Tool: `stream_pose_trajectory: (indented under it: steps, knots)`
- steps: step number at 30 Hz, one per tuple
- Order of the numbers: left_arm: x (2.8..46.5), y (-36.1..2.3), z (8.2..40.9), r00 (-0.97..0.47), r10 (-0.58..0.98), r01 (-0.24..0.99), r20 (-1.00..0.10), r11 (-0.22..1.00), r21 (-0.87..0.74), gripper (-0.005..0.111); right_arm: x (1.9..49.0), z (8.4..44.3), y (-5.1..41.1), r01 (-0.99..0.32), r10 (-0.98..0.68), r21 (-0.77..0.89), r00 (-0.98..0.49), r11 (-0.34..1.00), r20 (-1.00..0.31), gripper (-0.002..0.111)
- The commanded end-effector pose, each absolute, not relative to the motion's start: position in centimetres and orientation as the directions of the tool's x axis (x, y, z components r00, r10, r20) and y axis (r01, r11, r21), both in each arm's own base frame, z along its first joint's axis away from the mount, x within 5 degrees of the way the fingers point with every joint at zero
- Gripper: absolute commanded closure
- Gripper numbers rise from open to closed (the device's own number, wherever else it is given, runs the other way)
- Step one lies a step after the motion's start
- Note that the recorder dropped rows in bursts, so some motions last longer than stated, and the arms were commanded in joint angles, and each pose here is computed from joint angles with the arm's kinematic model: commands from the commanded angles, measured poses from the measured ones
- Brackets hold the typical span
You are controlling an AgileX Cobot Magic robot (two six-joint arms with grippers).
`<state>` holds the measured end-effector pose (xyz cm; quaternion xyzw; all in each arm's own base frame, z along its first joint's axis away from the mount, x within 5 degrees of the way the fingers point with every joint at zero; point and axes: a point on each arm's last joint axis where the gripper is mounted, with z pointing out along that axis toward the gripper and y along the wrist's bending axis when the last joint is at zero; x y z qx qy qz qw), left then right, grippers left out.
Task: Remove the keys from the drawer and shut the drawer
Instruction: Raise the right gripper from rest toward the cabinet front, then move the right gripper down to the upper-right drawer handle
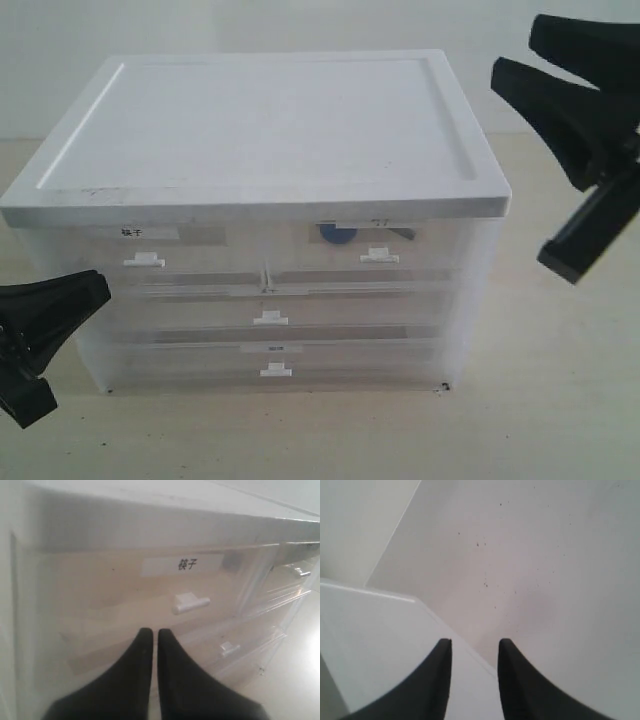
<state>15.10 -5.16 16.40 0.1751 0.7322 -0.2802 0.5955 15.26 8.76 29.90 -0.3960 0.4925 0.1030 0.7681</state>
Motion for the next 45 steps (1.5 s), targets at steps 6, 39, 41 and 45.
stream_pose_trajectory:
  steps: [6, 39, 41, 45]
  knots:
    - [15.1, -5.1, 16.4, -0.223, -0.088, 0.588, -0.971, 0.782, -0.206, 0.102, 16.8, 38.6, 11.9, -0.477, -0.358, -0.544, 0.428, 0.691, -0.830, 0.080]
    - [14.8, -5.4, 16.3, -0.245, -0.084, 0.618, -0.966, 0.754, -0.222, 0.102, 12.9, 28.0, 22.3, -0.708, -0.952, -0.692, 0.290, -0.142, -0.101, 0.080]
    - [14.8, -5.4, 16.3, -0.245, -0.084, 0.618, -0.966, 0.754, -0.222, 0.102, 13.1, 27.3, 22.0, -0.677, -0.956, -0.722, 0.284, -0.141, -0.080, 0.080]
    - [14.8, -5.4, 16.3, -0.252, -0.092, 0.616, -0.963, 0.753, -0.233, 0.102, 13.5, 27.0, 21.7, -0.631, -0.962, -0.771, 0.255, -0.089, -0.098, 0.080]
